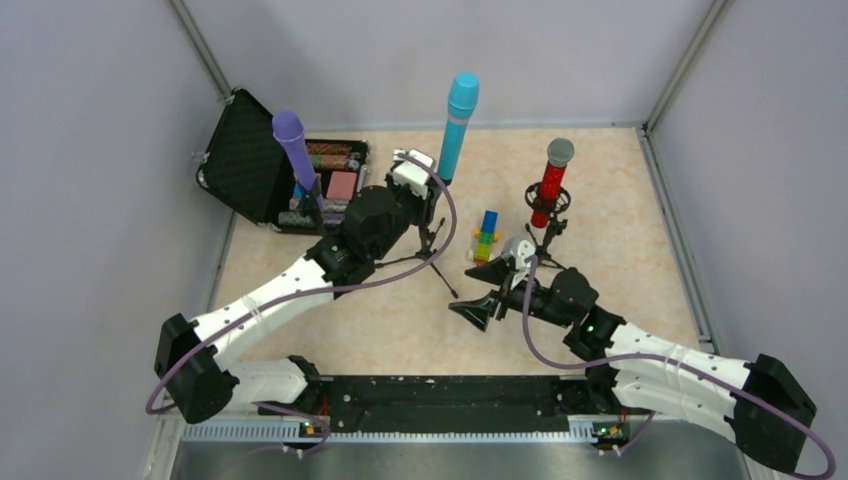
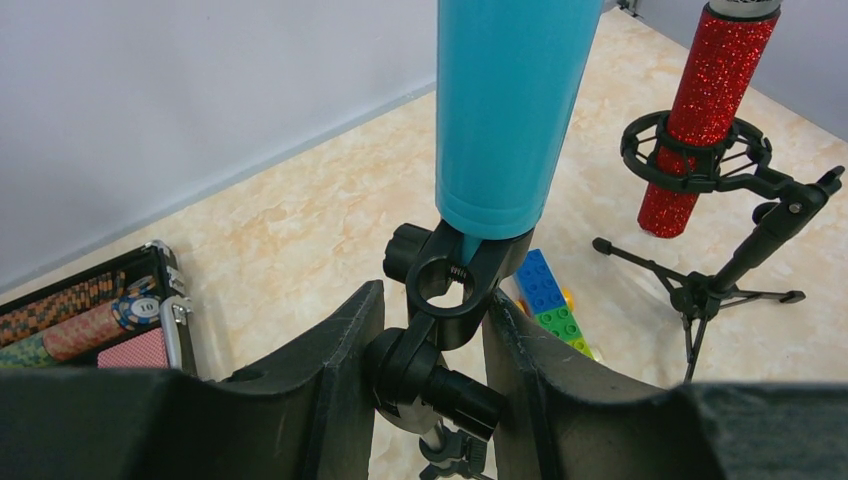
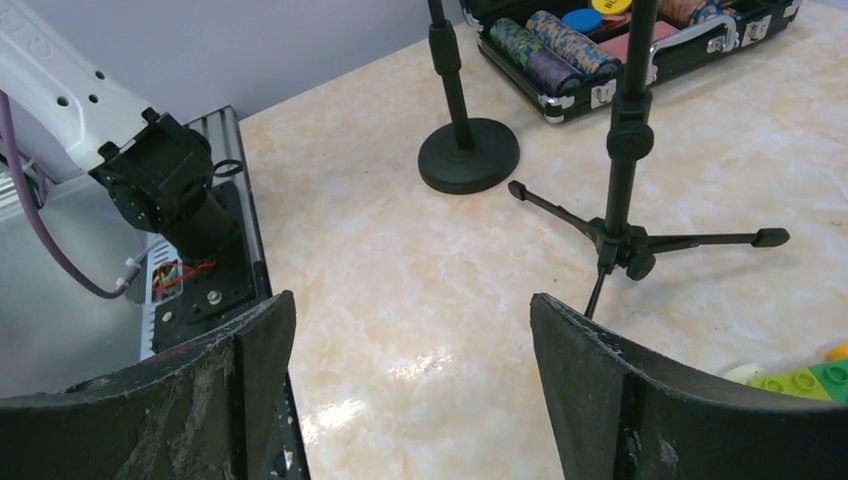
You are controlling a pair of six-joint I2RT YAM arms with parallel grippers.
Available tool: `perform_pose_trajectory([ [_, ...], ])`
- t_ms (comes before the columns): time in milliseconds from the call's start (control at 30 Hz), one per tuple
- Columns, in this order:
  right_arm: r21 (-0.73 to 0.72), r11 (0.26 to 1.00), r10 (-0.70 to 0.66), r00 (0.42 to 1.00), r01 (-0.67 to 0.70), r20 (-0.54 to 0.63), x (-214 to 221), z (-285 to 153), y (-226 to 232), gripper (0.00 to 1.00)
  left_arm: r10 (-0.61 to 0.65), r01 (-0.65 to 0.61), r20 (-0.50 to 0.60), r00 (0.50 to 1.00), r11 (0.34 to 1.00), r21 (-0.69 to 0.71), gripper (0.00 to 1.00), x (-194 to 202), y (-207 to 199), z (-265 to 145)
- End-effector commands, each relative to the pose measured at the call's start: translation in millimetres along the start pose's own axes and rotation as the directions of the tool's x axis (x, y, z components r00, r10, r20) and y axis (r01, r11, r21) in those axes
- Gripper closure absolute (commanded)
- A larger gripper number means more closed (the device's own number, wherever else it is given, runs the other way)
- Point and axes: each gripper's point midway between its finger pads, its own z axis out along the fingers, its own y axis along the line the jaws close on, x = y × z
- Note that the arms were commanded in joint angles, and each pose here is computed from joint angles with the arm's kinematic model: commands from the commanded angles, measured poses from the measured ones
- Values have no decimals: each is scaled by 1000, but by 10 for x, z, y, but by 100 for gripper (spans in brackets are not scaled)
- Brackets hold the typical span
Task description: Attach the microphones to the stand
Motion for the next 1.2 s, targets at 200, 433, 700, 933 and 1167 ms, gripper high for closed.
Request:
perform_pose_trajectory([
  [200, 18, 1000, 2, 1000, -2, 3, 6, 11, -42, 15, -123, 115, 176, 977, 992, 55, 100, -637, 74, 197],
  [433, 21, 1000, 4, 1000, -4, -1, 30, 22, -51, 15, -119, 110, 147, 982, 992, 67, 100, -558, 102, 295],
  [700, 27, 1000, 7, 1000, -7, -8, 74, 22, -70, 15, -106, 101, 95, 990, 993, 63, 80, -453, 109, 410],
  [933, 33, 999, 6, 1000, -6, -8, 72, 22, -82, 15, -88, 81, 79, 993, 994, 79, 53, -451, 90, 415],
  [1167, 32, 999, 7, 1000, -7, -7, 75, 30, -80, 15, -84, 78, 89, 992, 995, 65, 36, -509, 130, 355],
])
